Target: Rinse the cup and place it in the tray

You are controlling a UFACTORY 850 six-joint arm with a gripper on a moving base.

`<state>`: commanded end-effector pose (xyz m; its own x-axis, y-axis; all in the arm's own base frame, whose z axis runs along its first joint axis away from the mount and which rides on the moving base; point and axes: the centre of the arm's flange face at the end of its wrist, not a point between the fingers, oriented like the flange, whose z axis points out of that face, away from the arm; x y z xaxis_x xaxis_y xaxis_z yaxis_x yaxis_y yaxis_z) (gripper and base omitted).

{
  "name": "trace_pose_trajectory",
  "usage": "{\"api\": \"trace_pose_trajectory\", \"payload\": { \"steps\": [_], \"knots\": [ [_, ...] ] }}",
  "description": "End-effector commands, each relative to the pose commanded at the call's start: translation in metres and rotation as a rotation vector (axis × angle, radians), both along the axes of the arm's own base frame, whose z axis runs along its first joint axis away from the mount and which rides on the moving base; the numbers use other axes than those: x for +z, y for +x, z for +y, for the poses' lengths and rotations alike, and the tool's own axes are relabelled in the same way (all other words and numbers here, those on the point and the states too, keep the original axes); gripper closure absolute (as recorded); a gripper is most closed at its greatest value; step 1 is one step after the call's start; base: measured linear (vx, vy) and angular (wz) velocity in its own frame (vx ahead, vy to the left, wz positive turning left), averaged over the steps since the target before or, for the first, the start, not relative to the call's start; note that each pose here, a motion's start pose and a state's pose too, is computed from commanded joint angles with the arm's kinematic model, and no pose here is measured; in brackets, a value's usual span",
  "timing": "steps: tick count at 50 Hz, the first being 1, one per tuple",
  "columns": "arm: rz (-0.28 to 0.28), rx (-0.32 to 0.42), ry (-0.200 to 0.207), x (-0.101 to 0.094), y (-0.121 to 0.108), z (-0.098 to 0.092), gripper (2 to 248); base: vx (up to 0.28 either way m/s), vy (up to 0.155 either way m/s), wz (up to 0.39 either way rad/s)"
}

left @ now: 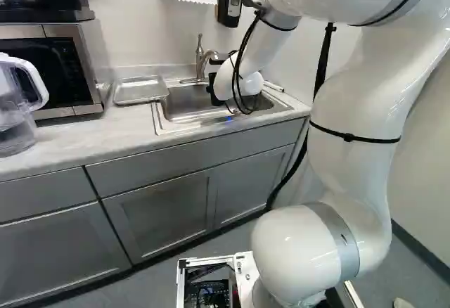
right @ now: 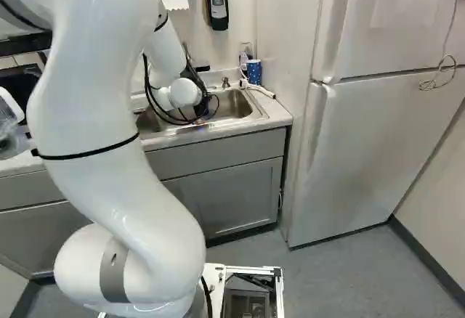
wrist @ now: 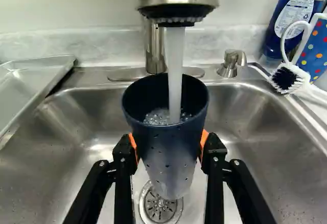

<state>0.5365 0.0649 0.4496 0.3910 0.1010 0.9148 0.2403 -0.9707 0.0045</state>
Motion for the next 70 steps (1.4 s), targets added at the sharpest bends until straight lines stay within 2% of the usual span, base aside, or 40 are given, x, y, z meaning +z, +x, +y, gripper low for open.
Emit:
{"api": "trace_pose_trajectory", "payload": {
  "steps": [70],
  "knots": [
    [0.0, 0.0, 0.0, 0.0, 0.0, 0.0, 125, 0.0, 0.0, 0.0]
  ]
}}
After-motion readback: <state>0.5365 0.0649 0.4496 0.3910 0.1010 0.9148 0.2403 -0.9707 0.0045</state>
